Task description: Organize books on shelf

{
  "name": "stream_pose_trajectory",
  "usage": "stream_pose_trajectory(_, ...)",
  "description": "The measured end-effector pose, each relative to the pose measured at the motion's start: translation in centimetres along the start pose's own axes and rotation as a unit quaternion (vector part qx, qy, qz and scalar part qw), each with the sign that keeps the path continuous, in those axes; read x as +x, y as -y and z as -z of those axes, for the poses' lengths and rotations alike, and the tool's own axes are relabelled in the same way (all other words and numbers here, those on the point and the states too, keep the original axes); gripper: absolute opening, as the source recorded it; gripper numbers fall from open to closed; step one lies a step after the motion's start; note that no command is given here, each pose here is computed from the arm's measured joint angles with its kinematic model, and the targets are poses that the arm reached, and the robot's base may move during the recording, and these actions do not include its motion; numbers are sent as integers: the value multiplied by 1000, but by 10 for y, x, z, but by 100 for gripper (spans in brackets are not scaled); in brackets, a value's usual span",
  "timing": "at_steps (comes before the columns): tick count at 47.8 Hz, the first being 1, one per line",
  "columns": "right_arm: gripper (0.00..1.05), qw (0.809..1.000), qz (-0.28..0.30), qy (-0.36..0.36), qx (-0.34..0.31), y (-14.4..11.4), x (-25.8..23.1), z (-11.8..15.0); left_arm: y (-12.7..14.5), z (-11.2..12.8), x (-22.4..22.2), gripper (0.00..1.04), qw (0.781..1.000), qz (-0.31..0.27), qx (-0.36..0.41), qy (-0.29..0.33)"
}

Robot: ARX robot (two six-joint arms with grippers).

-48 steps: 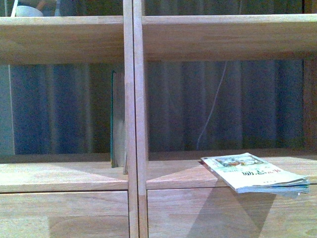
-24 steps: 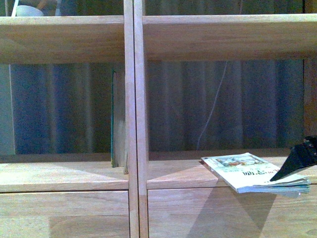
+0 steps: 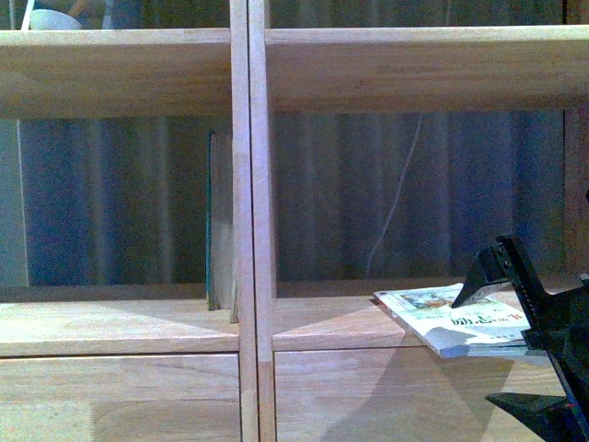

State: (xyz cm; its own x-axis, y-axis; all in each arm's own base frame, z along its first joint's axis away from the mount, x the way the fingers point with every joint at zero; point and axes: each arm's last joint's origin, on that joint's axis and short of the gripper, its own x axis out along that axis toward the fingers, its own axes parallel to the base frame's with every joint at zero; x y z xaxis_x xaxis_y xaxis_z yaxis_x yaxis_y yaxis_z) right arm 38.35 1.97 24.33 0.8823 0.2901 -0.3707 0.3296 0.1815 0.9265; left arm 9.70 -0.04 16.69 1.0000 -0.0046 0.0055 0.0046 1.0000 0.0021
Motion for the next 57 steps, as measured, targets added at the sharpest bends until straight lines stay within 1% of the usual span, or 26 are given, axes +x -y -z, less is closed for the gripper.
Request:
stream_pose_trajectory(10, 98, 1000, 2, 20, -2, -2, 14, -5, 0, 0, 0, 97, 1000, 0, 0, 0)
stream_pose_trajectory(25, 98, 999, -4, 41, -12, -7, 18, -10, 0, 0, 0, 97, 1000, 0, 0, 0)
stream_pose_trajectory(27, 95, 999, -3, 43, -12, -6, 18, -11, 0, 0, 0, 97, 1000, 0, 0, 0)
stream_pose_trajectory(36, 72, 999, -5, 47, -14, -6, 18, -12, 0, 0, 0, 97, 1000, 0, 0, 0)
stream_pose_trajectory(38, 65, 999, -5, 47, -14, -7, 17, -12, 0, 0, 0, 97, 1000, 0, 0, 0)
stream_pose_trajectory(45, 36, 999, -10, 49, -16, -7, 17, -13, 0, 0, 0, 97, 1000, 0, 0, 0)
stream_pose_trajectory(52, 10, 998, -17, 50, -26, -10, 16, -13, 0, 0, 0, 97, 1000, 0, 0, 0)
stream_pose_trajectory(54, 8, 998, -18, 51, -27, -10, 15, -13, 0, 0, 0, 97, 1000, 0, 0, 0)
stream_pose_trajectory(57, 7, 998, -19, 51, -28, -10, 14, -13, 0, 0, 0, 97, 1000, 0, 0, 0)
